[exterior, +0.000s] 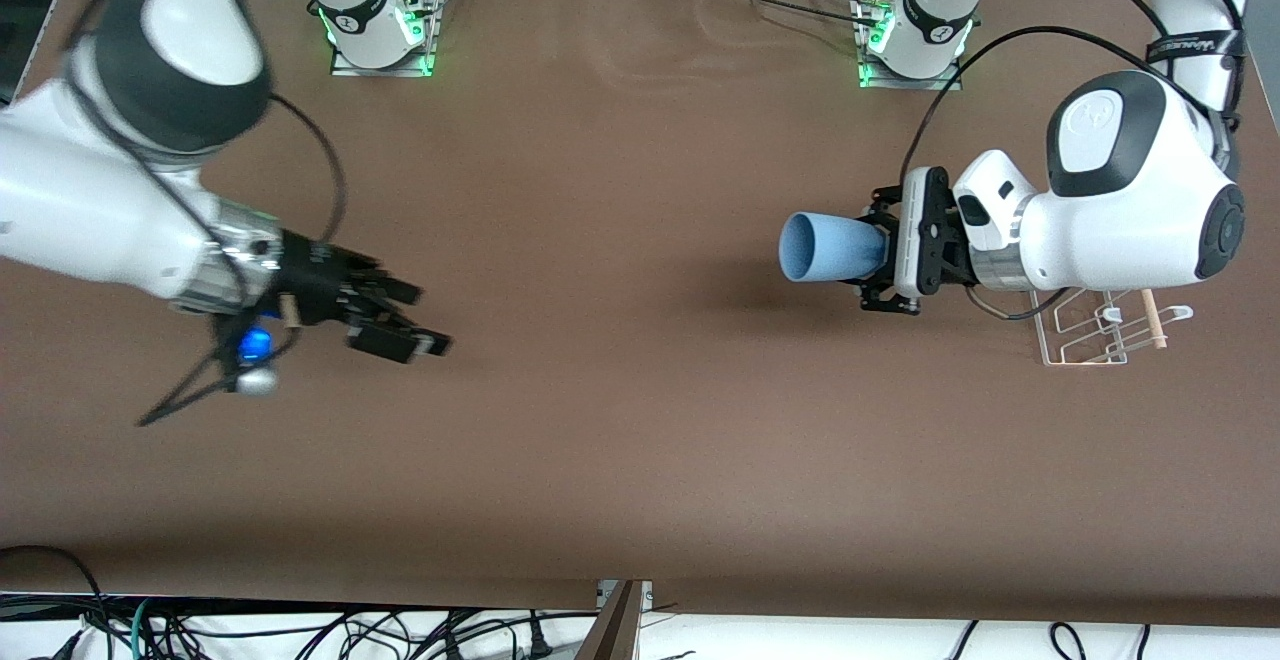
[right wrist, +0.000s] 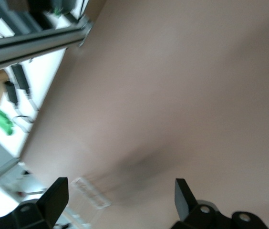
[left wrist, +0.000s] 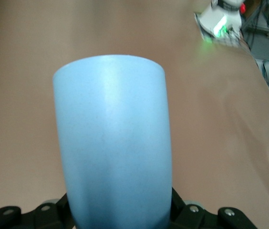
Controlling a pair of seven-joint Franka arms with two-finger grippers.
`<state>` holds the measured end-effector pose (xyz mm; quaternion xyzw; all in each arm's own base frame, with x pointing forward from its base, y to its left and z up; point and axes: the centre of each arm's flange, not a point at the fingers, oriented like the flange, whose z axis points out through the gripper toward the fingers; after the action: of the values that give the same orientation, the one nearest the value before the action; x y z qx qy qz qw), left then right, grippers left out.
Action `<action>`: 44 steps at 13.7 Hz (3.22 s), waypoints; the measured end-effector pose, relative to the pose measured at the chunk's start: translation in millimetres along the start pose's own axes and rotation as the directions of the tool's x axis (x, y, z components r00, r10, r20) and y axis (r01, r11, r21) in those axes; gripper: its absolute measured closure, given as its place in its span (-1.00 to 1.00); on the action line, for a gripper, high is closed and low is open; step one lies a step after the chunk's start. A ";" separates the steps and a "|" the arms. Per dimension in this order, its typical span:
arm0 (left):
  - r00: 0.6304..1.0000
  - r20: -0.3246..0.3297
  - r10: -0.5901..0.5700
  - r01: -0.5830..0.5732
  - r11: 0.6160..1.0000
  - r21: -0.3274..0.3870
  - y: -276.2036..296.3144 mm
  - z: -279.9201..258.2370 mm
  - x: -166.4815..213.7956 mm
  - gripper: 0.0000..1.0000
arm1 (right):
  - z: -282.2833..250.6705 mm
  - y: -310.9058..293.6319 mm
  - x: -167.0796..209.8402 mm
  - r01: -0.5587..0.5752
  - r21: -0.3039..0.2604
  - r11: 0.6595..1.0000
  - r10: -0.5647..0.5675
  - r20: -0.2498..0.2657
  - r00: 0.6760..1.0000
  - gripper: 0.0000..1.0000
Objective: Transfer cup to left arm and place on rack
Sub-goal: 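Carry the cup with the left gripper over the wire rack, then lower the cup onto a rack prong and open the left gripper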
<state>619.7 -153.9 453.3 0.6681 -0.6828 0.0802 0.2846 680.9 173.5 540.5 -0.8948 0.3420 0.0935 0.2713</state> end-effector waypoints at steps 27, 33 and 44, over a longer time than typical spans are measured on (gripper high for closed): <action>-0.254 0.840 -0.480 0.552 0.641 0.533 61.5 33.1 -253.7 -0.33 | -88.1 178.3 -6.3 0.529 -0.528 0.664 -0.597 0.052 0.801 -0.97; -0.230 0.856 -0.462 0.535 0.675 0.508 64.5 58.3 -268.8 -0.33 | -98.6 177.7 8.8 0.538 -0.530 0.655 -0.593 0.080 0.801 -0.97; -0.200 0.862 -0.466 0.521 0.694 0.496 58.2 71.2 -283.4 -0.63 | -93.4 173.8 3.0 0.637 -0.512 0.576 -0.645 0.194 0.739 -0.97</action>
<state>528.3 62.4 269.7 0.7367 -0.3629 -0.5215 -0.2316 566.3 12.9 544.2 -0.9959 -0.0443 0.0767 0.0168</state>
